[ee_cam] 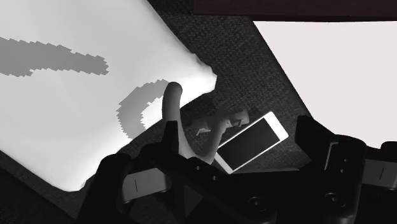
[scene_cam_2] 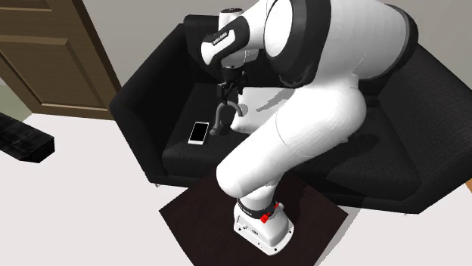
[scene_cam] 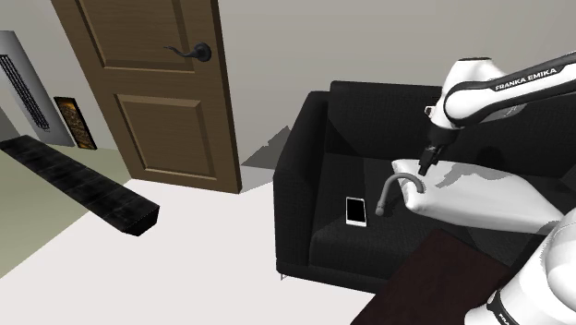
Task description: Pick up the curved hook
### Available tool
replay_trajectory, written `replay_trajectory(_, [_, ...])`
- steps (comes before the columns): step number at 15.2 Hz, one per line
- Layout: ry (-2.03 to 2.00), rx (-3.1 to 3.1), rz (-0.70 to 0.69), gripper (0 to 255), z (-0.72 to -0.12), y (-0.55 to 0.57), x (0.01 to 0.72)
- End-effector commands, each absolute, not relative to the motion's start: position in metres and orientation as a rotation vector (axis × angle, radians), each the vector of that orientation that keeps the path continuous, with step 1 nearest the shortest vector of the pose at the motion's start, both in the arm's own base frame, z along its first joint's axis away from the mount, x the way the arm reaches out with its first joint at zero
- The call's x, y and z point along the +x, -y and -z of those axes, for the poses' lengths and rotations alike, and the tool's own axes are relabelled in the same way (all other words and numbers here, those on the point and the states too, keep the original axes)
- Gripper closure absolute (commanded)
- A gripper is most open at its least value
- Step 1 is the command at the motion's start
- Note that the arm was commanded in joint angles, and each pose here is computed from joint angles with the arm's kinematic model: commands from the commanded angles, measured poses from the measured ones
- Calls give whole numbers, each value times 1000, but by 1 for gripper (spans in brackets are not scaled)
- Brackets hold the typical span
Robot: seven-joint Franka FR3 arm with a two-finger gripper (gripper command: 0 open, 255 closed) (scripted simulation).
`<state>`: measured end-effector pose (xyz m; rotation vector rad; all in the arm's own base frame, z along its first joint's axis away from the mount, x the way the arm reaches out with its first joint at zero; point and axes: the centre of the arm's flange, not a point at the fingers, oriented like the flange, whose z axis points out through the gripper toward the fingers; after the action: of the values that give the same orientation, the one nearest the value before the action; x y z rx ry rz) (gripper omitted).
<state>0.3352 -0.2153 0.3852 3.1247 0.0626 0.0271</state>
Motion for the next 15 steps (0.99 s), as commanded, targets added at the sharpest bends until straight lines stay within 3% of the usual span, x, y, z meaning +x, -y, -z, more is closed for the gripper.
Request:
replay_trajectory(1, [-98, 3125, -52, 0, -367, 231, 344])
replay_trajectory(15, [-179, 3131, -107, 0, -280, 273, 365])
